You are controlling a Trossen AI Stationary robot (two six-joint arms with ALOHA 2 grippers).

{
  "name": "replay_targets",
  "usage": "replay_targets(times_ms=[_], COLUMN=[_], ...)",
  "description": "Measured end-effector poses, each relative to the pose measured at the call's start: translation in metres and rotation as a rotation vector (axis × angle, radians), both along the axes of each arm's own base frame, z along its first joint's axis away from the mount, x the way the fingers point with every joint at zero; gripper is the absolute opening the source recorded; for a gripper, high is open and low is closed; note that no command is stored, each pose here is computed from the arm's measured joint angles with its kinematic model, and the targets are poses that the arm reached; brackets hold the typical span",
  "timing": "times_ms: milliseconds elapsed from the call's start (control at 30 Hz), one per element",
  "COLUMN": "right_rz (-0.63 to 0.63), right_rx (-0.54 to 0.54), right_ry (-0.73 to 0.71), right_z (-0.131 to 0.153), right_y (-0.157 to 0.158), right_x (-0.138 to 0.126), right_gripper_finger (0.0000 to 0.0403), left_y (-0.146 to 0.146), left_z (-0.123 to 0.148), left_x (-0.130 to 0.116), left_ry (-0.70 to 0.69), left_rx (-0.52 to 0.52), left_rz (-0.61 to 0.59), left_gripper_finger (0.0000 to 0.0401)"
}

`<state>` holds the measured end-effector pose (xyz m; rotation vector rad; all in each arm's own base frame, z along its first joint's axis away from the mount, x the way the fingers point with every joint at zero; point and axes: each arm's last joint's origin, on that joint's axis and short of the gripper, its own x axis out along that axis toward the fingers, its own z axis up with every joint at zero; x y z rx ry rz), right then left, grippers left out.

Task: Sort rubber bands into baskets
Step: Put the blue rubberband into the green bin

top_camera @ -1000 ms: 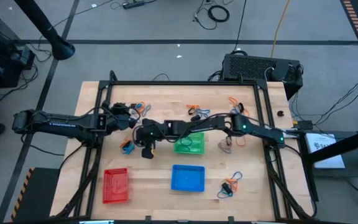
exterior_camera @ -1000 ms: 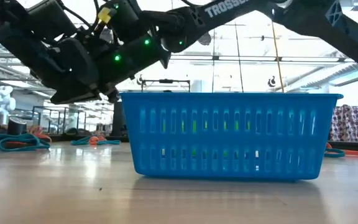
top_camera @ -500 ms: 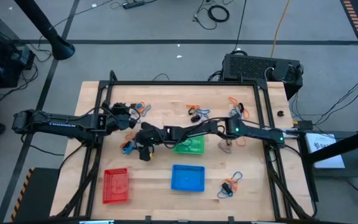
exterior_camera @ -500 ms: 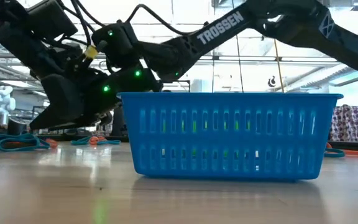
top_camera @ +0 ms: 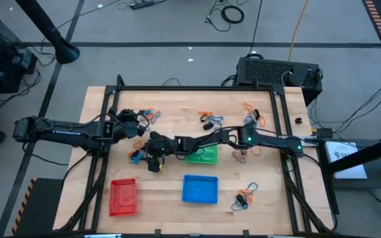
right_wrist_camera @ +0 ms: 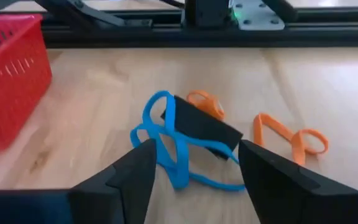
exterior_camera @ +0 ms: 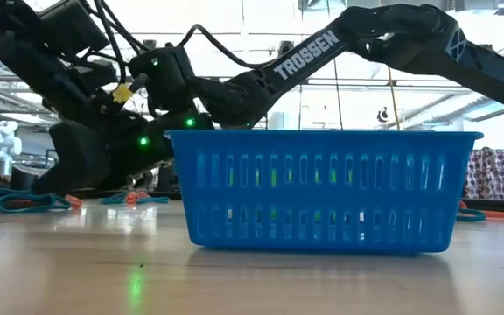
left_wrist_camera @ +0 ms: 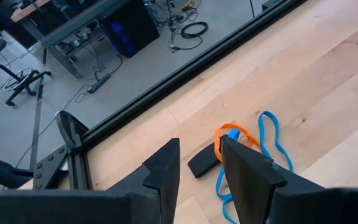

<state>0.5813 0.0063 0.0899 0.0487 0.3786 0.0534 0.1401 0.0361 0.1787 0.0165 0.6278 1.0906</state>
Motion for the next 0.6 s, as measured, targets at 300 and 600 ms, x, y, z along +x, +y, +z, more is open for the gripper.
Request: replay_targets(times_ms=[300,600], right_rz=[-0.002,0.009], right_rx=[0.021,0.001], right_ry=[-0.016,-0.033], right_z=[-0.018,-0.017], right_y=[0.003,0.003], right_x=[0.001,0.002], right_gripper_finger=[0.0152,0.001], left_y=[0.0,0.0], left_z=[0.0,0.0], left_x=[0.001,0.0], left_ry=[-0.002,0.004], left_rx=[0.005,0.007], left_rz=[0.0,0.0], left_gripper_finger=[0.0127,0.0127])
